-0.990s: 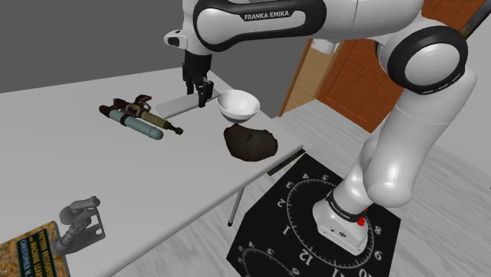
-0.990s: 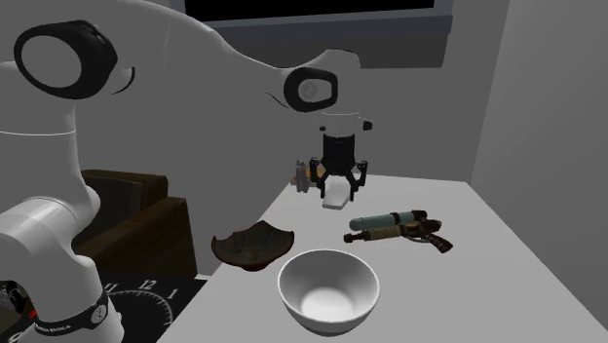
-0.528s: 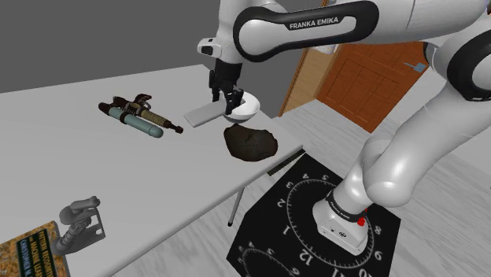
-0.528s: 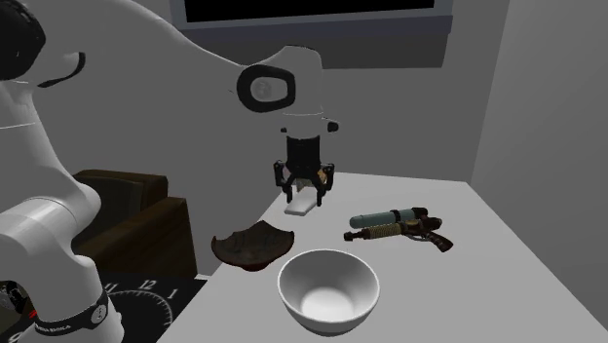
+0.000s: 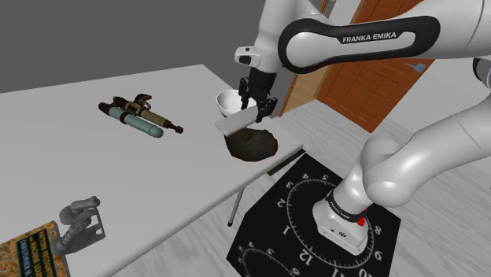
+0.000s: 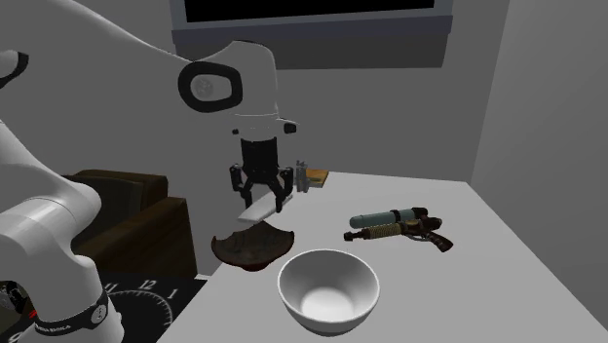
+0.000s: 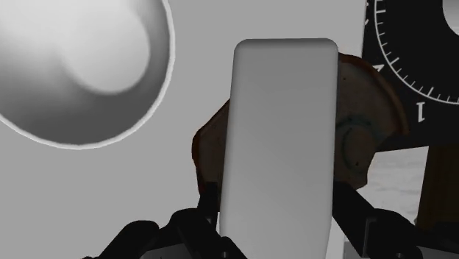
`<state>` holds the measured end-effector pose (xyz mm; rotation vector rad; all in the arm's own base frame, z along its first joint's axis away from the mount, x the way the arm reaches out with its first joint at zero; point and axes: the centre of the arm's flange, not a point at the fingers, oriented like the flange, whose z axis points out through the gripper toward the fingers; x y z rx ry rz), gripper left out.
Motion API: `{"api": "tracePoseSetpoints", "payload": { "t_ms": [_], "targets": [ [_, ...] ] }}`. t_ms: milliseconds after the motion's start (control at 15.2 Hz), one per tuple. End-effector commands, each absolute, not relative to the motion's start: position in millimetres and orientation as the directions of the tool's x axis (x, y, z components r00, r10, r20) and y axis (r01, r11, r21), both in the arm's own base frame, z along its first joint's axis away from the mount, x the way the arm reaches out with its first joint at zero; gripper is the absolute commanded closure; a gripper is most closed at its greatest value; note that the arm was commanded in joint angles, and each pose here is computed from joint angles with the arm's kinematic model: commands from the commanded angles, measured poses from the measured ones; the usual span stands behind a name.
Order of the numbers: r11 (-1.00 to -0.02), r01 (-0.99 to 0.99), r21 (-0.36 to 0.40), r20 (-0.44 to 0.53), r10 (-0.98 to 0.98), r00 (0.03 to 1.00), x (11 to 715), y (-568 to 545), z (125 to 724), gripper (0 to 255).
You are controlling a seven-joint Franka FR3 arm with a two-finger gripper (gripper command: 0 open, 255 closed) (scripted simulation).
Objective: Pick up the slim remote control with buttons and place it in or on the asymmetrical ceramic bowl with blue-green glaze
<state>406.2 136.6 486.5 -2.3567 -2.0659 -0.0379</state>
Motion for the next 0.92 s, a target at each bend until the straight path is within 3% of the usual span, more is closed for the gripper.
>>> {"api": "tracePoseSetpoints", "payload": {
  "t_ms": [0,858],
  "targets": [
    [-0.131,0.991,0.010,0.023,0.991,0.130,381.6,124.3,485.3,255],
    [-0.131,0.991,0.010,0.023,0.991,0.130,372.9,119.3,422.2,255]
  ]
}}
